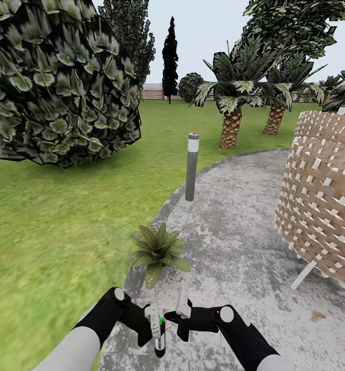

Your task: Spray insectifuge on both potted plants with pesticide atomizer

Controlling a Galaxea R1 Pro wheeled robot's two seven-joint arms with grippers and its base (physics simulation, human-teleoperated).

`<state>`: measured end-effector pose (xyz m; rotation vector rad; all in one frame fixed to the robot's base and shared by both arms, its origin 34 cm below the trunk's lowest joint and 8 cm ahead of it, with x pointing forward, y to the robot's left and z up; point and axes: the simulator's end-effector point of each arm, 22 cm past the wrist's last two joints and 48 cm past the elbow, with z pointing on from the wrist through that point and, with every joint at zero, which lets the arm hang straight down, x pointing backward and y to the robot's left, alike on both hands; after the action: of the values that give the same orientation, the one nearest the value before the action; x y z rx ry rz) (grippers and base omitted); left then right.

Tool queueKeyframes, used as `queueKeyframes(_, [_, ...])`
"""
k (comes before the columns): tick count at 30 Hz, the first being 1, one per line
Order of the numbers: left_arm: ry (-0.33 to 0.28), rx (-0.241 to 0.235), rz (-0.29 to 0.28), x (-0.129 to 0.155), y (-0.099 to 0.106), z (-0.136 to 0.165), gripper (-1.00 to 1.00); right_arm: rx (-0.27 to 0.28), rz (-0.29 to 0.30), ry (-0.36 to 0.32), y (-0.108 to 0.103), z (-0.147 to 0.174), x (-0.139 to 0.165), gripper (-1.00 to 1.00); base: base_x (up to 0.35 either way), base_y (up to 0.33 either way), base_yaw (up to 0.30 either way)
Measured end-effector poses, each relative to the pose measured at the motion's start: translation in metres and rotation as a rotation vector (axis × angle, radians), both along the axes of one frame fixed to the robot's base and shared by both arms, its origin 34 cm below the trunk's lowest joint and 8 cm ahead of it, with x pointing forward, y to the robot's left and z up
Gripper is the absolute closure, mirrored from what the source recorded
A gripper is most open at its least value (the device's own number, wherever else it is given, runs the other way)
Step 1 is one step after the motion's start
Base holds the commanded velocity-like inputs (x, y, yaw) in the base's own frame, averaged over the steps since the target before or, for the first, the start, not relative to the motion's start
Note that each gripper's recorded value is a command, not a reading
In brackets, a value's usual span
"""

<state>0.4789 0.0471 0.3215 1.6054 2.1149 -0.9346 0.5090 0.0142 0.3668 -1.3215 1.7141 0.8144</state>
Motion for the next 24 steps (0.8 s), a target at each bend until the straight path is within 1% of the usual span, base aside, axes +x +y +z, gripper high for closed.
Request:
queueKeyframes(15, [-0.005,-0.004,-0.001,0.0010,-0.0011,0.0008,1.00,0.000,-0.001,0.000,-0.0001,0.0000,0.0002,1.00,0.000,0.000,0.000])
queueKeyframes(16, [-0.005,-0.008,0.002,0.0013,-0.0018,0.0014,1.00,0.000,-0.001,0.000,-0.0001,0.0000,0.0003,1.00,0.000,0.000,0.000])
queueKeyframes(19, [-0.003,-0.045,0.027,0.0044,-0.0076,0.0067,1.00,-0.002,-0.001,0.000,-0.0006,-0.0007,0.0000,1.00,0.000,0.000,0.000])
queueKeyframes(24, [-0.002,-0.055,0.033,0.0052,-0.0094,0.0082,1.00,-0.003,-0.001,0.001,-0.0013,-0.0013,-0.0001,1.00,0.000,0.000,0.000])
